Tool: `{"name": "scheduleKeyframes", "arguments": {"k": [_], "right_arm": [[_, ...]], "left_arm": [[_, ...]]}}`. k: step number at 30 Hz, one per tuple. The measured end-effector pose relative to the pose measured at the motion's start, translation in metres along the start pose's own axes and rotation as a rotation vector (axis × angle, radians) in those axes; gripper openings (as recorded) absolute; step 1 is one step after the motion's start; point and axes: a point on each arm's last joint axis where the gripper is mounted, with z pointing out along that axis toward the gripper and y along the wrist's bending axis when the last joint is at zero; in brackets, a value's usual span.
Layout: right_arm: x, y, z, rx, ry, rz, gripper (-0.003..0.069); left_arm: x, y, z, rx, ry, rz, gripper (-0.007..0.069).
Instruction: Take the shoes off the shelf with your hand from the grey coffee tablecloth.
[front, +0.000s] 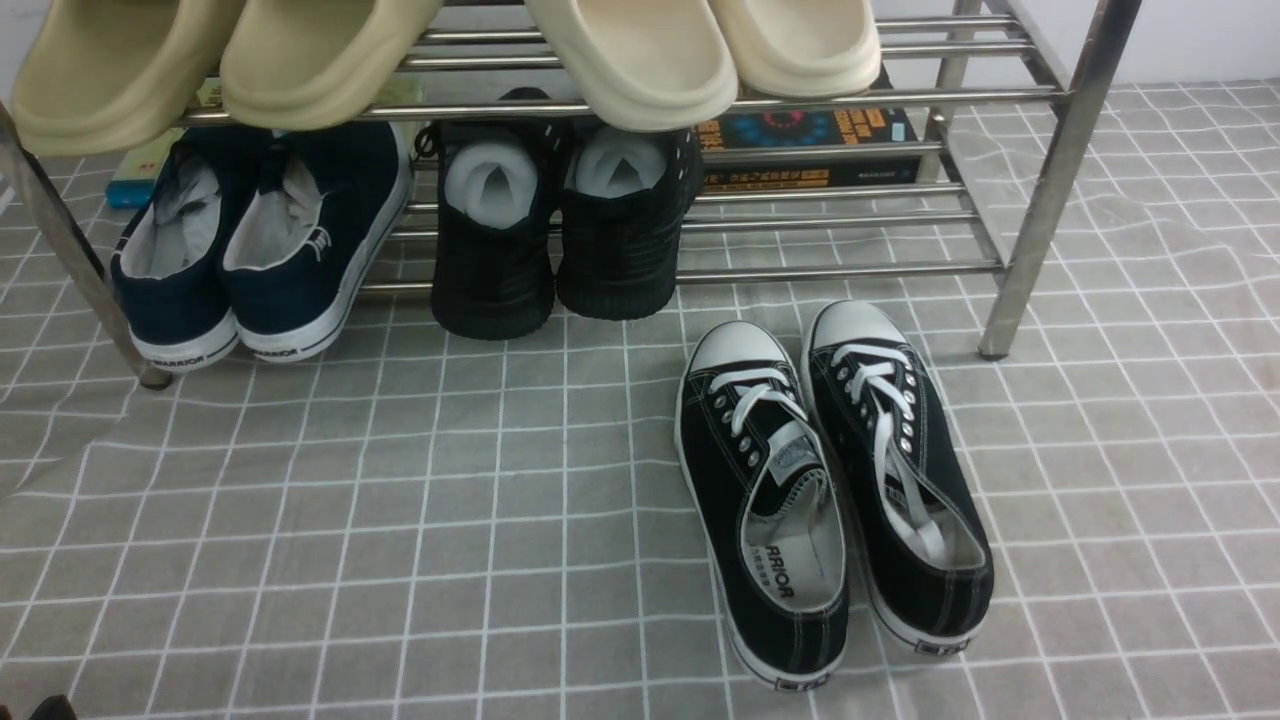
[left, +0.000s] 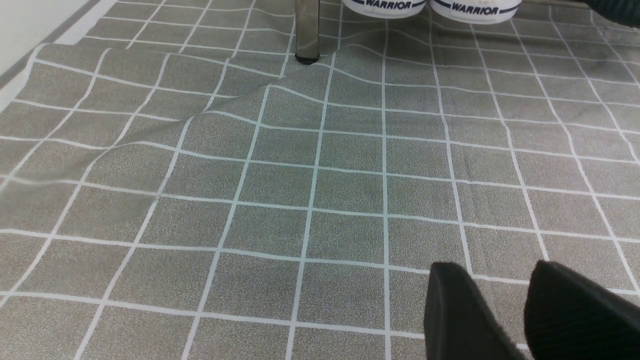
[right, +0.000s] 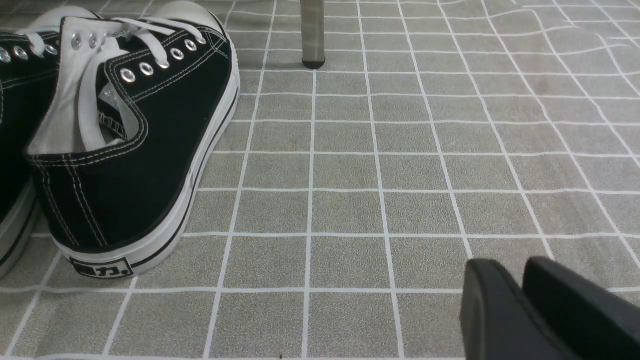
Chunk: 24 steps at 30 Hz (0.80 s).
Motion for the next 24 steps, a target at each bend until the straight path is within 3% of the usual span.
{"name": "scheduleKeyframes", "arguments": {"k": [24], "right_arm": [[0.0000, 0.0000, 0.0000, 0.000, 0.000, 0.000, 0.0141]], "left_arm": [[0.0000, 0.0000, 0.0000, 0.000, 0.000, 0.000, 0.0240]]}}
